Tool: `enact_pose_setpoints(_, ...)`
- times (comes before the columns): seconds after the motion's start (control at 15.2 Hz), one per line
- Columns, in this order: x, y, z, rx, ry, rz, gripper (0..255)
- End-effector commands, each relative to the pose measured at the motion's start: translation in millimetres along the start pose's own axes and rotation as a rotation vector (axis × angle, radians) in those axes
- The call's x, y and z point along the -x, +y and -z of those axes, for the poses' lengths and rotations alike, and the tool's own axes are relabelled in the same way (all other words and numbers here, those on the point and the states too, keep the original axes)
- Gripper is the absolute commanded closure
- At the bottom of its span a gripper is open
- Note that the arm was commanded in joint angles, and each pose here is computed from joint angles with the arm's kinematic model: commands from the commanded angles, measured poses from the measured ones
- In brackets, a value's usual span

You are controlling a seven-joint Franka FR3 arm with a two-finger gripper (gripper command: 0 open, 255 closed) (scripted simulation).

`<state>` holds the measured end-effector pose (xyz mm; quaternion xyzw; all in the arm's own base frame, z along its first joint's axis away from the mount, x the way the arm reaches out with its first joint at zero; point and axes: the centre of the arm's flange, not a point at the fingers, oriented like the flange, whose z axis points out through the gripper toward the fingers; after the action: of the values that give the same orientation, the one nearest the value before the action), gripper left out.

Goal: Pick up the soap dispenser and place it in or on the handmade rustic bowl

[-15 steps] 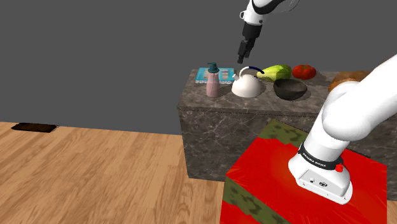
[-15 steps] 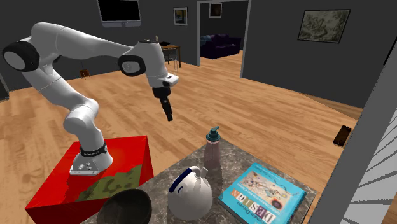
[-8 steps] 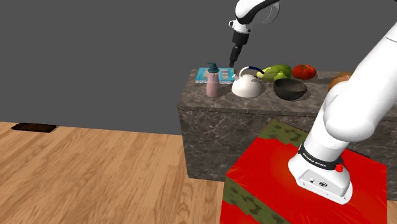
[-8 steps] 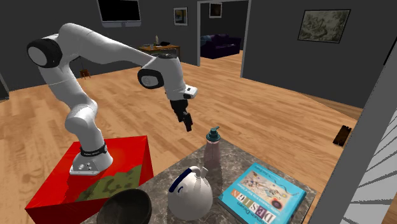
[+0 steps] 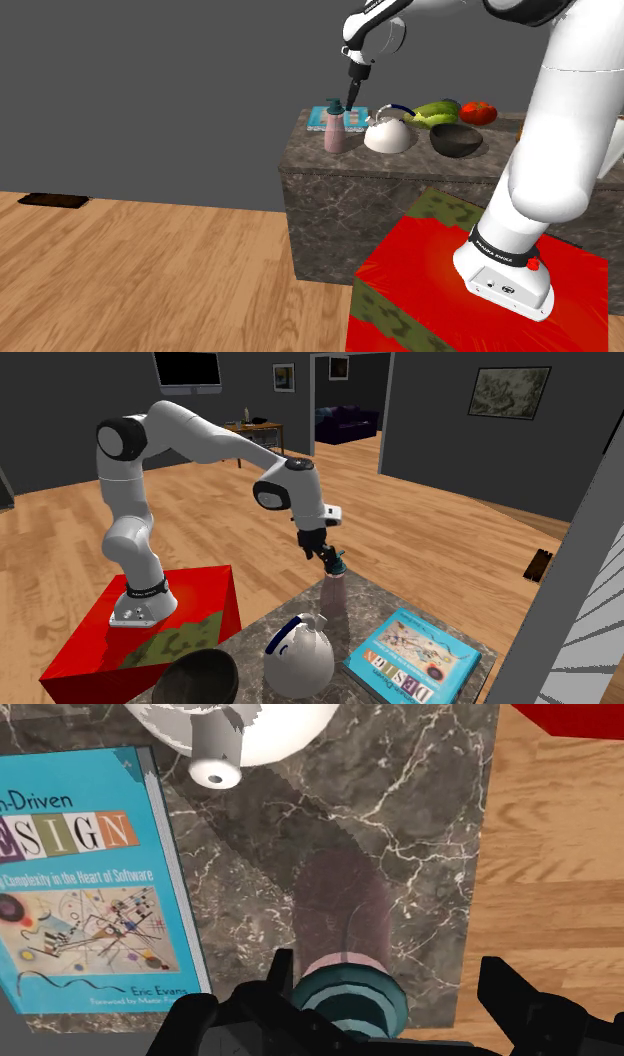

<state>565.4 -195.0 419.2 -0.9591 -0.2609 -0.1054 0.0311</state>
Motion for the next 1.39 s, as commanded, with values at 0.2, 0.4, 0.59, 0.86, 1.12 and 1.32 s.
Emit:
enact_pose_setpoints(0.2, -13, 18, -33, -0.009, 0.01, 0.048, 0)
enact_pose_setpoints(0.4, -14, 18, -49, -0.009, 0.01, 0.048, 0)
enact_pose_setpoints(0.59, -14, 17, -57, -0.009, 0.01, 0.047, 0)
enact_pose_setpoints(0.86, -14, 18, -57, -0.009, 0.01, 0.048, 0)
enact_pose_setpoints(1.12, -14, 17, -57, -0.009, 0.01, 0.048, 255)
enact_pose_setpoints(1.32, -13, 17, -58, -0.009, 0.01, 0.047, 255)
